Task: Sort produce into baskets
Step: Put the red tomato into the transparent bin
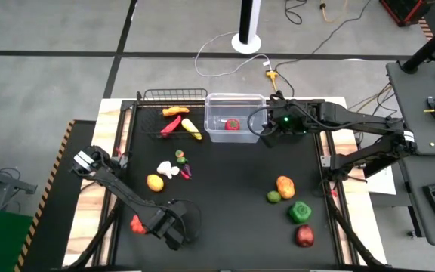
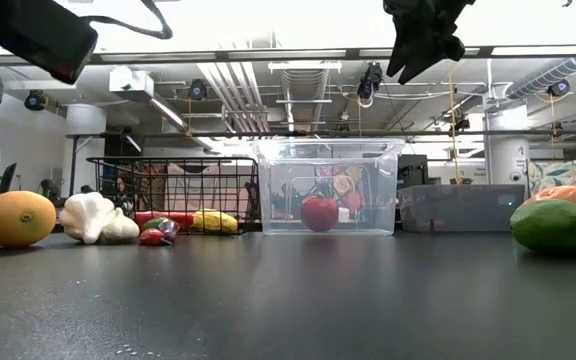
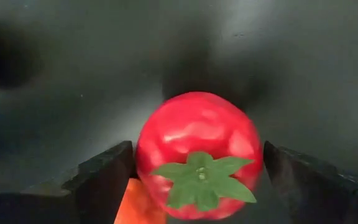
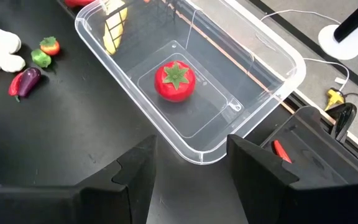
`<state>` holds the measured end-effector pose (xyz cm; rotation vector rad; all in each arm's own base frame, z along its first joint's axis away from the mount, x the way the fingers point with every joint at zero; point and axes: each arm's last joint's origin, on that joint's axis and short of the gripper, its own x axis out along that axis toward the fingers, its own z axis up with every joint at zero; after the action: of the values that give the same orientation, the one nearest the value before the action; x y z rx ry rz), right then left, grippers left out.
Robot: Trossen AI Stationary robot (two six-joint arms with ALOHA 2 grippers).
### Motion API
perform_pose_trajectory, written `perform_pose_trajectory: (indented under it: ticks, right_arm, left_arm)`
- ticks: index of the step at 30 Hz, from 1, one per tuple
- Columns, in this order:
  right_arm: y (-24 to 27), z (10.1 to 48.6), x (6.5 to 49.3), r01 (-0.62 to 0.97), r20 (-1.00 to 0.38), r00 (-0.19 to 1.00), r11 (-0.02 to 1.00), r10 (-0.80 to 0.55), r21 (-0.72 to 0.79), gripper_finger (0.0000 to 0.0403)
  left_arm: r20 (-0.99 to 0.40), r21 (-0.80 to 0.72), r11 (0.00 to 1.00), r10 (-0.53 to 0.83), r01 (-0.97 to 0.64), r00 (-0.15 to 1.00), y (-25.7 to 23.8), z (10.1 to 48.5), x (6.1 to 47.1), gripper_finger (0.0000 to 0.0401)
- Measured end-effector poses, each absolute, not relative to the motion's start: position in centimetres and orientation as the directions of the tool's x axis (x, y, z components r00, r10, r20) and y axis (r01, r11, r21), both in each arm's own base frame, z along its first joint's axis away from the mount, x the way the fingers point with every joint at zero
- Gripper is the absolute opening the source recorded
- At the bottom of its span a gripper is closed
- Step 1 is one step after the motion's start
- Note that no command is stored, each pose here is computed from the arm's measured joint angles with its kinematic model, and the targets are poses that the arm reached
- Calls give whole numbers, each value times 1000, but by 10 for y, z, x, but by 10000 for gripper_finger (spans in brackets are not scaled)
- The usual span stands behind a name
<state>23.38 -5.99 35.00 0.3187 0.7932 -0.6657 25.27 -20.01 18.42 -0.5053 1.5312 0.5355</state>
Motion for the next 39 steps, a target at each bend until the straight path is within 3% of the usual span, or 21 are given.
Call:
perform_pose_trajectory:
  ticks: [15,25,35,39]
  right_arm:
    - [-60,350,234,657,-743,514,753,-428,21,185]
    - [-43,350,238,583,-741,547,813,-390,3,185]
    - [-29,350,240,527,-741,568,850,-359,-8,185]
    - [-29,350,240,517,-741,568,856,-359,-18,185]
  left_arm:
    - [-1000,16,820,7,-572,-19,-200,190,253,279]
    - [-959,276,856,273,-437,-70,-170,240,258,276]
    - [-833,448,847,512,-287,210,-95,302,294,275]
    - [-781,472,853,522,-223,342,-58,324,316,275]
